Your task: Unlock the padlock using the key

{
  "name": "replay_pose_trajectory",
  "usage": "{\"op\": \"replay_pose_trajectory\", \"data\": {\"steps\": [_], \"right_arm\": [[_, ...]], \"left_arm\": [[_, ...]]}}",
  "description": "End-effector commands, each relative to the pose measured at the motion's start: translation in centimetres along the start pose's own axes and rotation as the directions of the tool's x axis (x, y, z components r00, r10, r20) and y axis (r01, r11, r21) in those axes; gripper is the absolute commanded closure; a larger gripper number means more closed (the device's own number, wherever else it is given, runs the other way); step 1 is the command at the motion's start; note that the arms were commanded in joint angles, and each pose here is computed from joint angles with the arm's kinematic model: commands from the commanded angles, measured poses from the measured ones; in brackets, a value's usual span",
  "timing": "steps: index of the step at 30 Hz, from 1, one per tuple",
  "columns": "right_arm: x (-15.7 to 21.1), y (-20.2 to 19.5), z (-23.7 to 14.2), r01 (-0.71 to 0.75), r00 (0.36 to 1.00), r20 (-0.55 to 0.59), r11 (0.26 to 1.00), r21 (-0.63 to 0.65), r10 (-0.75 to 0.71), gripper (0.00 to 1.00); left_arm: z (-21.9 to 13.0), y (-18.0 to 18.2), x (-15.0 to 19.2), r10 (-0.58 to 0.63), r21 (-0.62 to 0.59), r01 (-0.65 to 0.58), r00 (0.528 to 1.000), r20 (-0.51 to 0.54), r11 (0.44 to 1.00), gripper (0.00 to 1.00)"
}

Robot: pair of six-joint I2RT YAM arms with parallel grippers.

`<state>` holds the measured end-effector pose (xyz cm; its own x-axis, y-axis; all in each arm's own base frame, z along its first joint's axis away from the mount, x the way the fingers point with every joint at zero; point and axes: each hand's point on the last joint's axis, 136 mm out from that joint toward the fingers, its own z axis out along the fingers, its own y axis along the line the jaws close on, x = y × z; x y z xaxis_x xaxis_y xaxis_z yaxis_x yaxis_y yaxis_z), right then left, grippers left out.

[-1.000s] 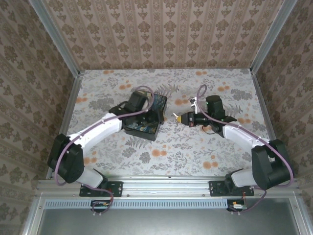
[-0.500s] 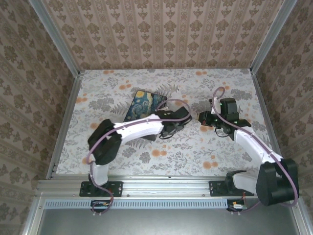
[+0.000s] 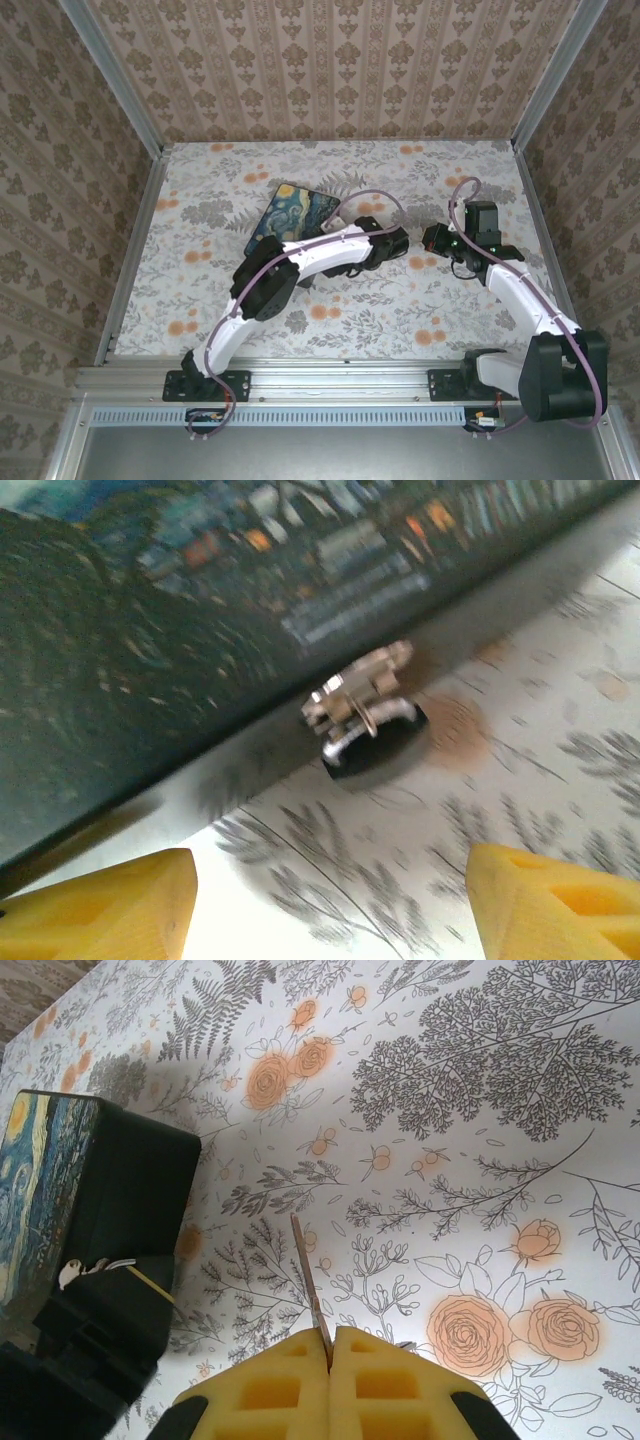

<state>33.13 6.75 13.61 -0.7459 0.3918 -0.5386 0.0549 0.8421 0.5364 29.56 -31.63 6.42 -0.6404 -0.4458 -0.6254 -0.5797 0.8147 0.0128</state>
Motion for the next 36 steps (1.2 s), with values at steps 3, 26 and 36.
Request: {"op": "replay_pose_trajectory", "data": {"steps": [3,26,36], "right_arm": [[0.3,0.4,0.8,-0.029,0.999,-0.035,0.999,-0.034,0.028,1.0],[1.0,4.5,2.3,0.027,0.995,-0.091,0.996,-0.09,-0.035,1.0],[1.1,5.2,2.7,0.034,0.994,-0.1,0.993,-0.11,-0.045,1.0]], "left_arm": [[-0.7,5.6,-5.1,0.043,-0.086,-0.037,0.996,0.073,0.996,0.26],[5.5,7.6,-3.1,0.172,0.018,-0.171,0.968,-0.185,0.985,0.22],[7.7,7.0,-3.9,0.196,0.004,-0.197,0.969,-0.152,0.98,0.28]]}}
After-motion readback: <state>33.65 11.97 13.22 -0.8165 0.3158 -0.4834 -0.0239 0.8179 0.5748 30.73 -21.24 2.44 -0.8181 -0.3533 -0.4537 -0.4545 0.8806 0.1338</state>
